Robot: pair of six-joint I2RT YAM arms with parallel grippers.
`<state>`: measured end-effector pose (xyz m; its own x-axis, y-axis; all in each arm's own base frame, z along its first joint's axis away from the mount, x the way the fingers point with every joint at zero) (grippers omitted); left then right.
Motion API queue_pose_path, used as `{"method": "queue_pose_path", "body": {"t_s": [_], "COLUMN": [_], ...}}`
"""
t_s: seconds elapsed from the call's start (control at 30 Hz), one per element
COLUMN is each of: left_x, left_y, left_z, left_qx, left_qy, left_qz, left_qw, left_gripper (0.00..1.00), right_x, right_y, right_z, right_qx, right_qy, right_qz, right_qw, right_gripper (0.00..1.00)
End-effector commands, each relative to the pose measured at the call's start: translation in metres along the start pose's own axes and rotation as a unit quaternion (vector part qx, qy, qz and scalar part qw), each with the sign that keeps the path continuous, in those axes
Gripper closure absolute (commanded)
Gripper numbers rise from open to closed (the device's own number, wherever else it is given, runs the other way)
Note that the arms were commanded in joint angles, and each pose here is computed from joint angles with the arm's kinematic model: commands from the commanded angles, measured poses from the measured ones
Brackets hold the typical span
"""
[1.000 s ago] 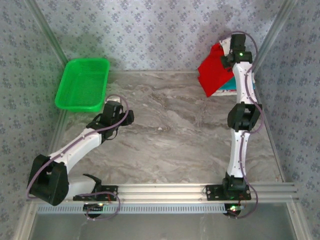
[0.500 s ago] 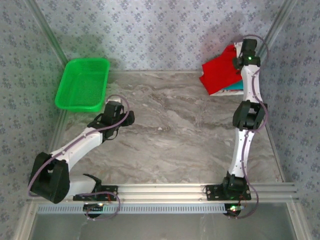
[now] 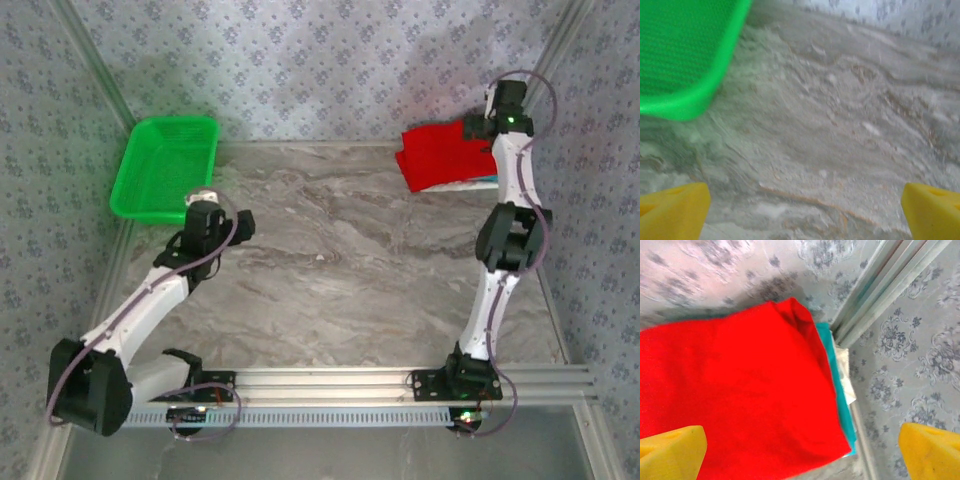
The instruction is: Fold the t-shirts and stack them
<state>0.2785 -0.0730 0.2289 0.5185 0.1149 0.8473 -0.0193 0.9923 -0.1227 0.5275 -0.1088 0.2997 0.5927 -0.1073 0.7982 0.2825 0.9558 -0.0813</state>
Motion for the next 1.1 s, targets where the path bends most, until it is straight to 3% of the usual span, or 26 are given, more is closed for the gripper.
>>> {"method": "queue_pose_path", "body": {"t_s": [0.0,0.07,0.17,0.3,0.43,0.5,0.6,0.7,0.77,0.87,0.93,1.07], "left_x": [0.001,-0.005,-0.022,-0.048,-0.075,-0.072,-0.063,-0.055,-0.06,-0.076,-0.078,-0.071], "left_y": [0.019,0.031,0.048,0.066,0.09,0.095,0.101,0.099,0.101,0.102,0.098,0.085], "left_z": [0.008,0.014,0.018,0.01,-0.004,-0.008,-0.023,-0.045,-0.06,-0.064,-0.057,-0.076], "left_qx": [0.033,0.059,0.097,0.148,0.159,0.153,0.14,0.106,0.112,0.108,0.084,0.022], "left_qy": [-0.074,-0.13,-0.186,-0.166,-0.14,-0.143,-0.162,-0.164,-0.138,-0.165,-0.171,-0.117], "left_qz": [-0.012,-0.027,-0.067,-0.122,-0.089,-0.08,-0.075,-0.086,-0.084,-0.086,-0.098,-0.136], "left_qw": [0.997,0.989,0.975,0.967,0.973,0.975,0.974,0.977,0.98,0.977,0.977,0.983], "left_gripper": [0.02,0.02,0.02,0.02,0.02,0.02,0.02,0.02,0.02,0.02,0.02,0.02], "right_x": [0.025,-0.008,-0.08,-0.178,-0.242,-0.257,-0.266,-0.269,-0.271,-0.289,-0.29,-0.282], "right_y": [0.011,0.023,0.031,0.034,0.029,0.023,0.028,0.038,0.043,0.043,0.041,0.045], "right_z": [0.099,0.12,0.136,0.133,0.121,0.109,0.094,0.074,0.077,0.086,0.083,0.074], "right_qx": [0.083,0.122,0.105,0.052,0.046,0.025,0.056,0.068,0.092,0.123,0.11,0.103], "right_qy": [-0.121,-0.147,-0.158,-0.133,-0.112,-0.093,-0.141,-0.102,-0.104,-0.158,-0.149,-0.119], "right_qz": [-0.08,-0.091,-0.121,-0.105,-0.078,-0.079,-0.078,-0.055,-0.041,-0.04,-0.045,-0.038], "right_qw": [0.986,0.977,0.974,0.984,0.99,0.992,0.985,0.991,0.989,0.979,0.982,0.987], "right_gripper": [0.0,0.0,0.0,0.0,0.0,0.0,0.0,0.0,0.0,0.0,0.0,0.0]}}
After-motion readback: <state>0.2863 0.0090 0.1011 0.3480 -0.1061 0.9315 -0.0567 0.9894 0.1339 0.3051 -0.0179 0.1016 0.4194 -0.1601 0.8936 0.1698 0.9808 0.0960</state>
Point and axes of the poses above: each hand's point on the last joint's axis, 136 mm out from that joint toward the fingers, its own z axis back along the fingers, its own y axis along the line the jaws close on, x = y × z, the point moved 8 cm from there along z, back along the fingers, and after that the axes turned 8 degrees about -z, right-handed, at the moved point
